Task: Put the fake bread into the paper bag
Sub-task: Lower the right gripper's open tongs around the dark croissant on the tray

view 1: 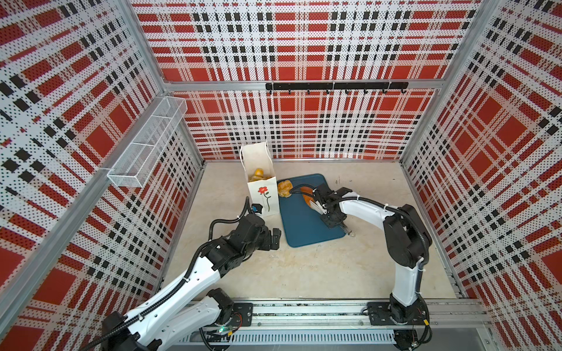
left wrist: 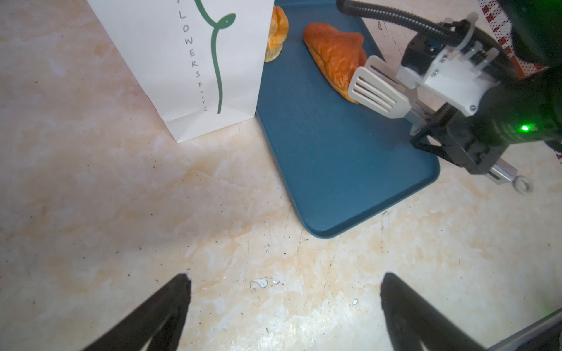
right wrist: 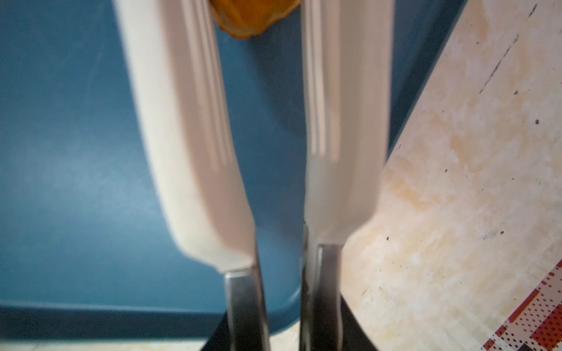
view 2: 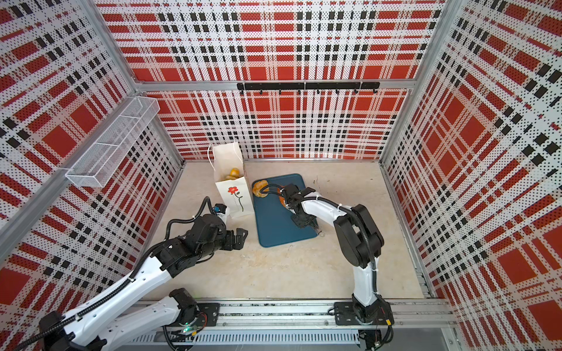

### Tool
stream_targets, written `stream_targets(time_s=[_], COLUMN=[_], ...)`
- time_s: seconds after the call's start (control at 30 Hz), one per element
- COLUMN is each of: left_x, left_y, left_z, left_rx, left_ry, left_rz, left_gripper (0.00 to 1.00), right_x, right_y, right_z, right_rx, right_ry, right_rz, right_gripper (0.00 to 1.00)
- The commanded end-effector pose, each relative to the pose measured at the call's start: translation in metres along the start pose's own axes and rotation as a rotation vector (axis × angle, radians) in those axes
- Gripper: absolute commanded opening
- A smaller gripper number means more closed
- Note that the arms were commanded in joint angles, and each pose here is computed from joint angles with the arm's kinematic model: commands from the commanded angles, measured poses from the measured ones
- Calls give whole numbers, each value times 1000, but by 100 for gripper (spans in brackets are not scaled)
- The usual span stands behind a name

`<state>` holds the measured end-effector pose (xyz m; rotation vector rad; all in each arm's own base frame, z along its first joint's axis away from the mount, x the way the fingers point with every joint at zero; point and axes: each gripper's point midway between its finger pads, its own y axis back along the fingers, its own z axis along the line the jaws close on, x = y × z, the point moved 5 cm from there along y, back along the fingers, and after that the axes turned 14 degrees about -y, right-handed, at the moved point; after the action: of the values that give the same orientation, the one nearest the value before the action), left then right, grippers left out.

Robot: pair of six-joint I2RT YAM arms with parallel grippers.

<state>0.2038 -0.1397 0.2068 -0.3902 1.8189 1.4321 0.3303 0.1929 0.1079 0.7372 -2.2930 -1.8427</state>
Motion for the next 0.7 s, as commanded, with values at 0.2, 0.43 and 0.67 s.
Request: stream_targets(time_s=[0.2, 0.43, 0.67], left_x=[-7, -8, -5], left_y=[-1, 0, -1], left_z=[-6, -7, -7], left_rx=[6, 7, 5], left_ry=[-3, -10, -10], left_rz=[-9, -11, -7], left_gripper=[100, 99, 99], right_x=[11, 3, 1], right_y=[10, 23, 29], right_z=[-9, -13, 12], right_rx=[12, 8, -80], right_ry=[33, -147, -240], right_rz=[-40, -61, -79], right_gripper=[41, 44, 52])
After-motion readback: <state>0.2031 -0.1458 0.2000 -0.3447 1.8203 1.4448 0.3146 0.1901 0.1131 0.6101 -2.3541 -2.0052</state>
